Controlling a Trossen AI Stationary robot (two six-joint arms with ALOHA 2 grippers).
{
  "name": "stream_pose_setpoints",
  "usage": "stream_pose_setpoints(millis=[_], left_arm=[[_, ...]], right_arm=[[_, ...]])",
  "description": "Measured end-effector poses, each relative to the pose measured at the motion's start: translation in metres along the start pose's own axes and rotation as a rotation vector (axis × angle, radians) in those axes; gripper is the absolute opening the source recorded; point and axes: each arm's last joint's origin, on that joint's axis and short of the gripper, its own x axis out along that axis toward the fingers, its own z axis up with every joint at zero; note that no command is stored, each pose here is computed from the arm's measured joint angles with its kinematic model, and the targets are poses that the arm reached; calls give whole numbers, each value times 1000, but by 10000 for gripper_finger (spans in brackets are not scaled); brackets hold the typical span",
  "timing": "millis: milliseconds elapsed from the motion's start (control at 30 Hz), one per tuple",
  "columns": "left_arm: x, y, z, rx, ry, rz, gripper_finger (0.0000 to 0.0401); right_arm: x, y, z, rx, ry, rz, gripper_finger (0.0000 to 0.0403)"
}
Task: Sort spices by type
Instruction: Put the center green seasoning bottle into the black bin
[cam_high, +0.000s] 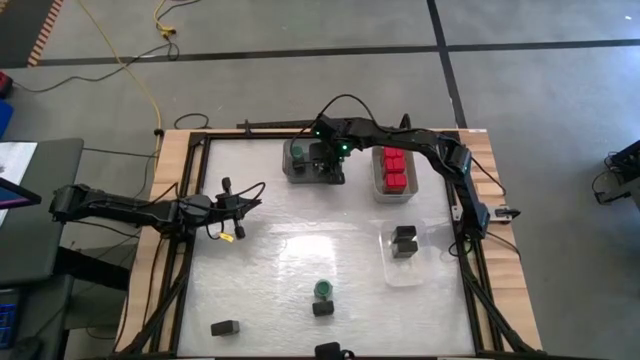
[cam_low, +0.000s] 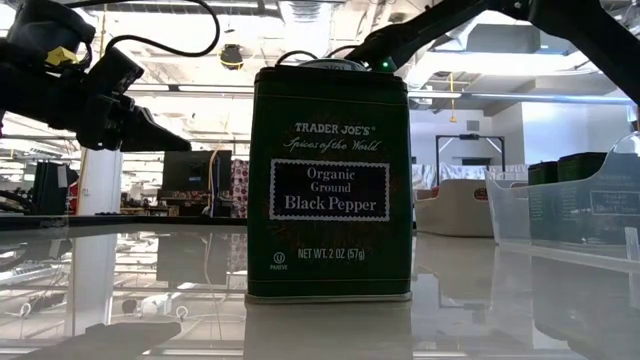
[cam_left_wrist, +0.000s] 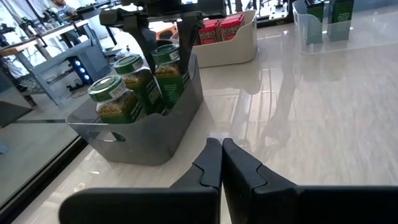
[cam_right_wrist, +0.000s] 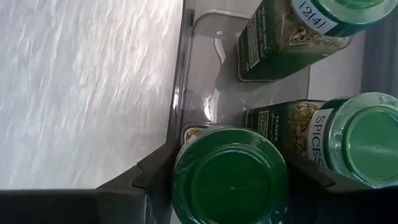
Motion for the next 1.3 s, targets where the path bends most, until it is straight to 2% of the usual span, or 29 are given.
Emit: stream_pose_setpoints(millis=[400, 1300], left_arm=[[0, 0, 0, 3, 0, 0, 0], [0, 0, 0, 6, 0, 0, 0]], right_arm=[[2, 10, 9, -39, -26, -2, 240], [1, 4, 7, -30, -38, -17, 247]])
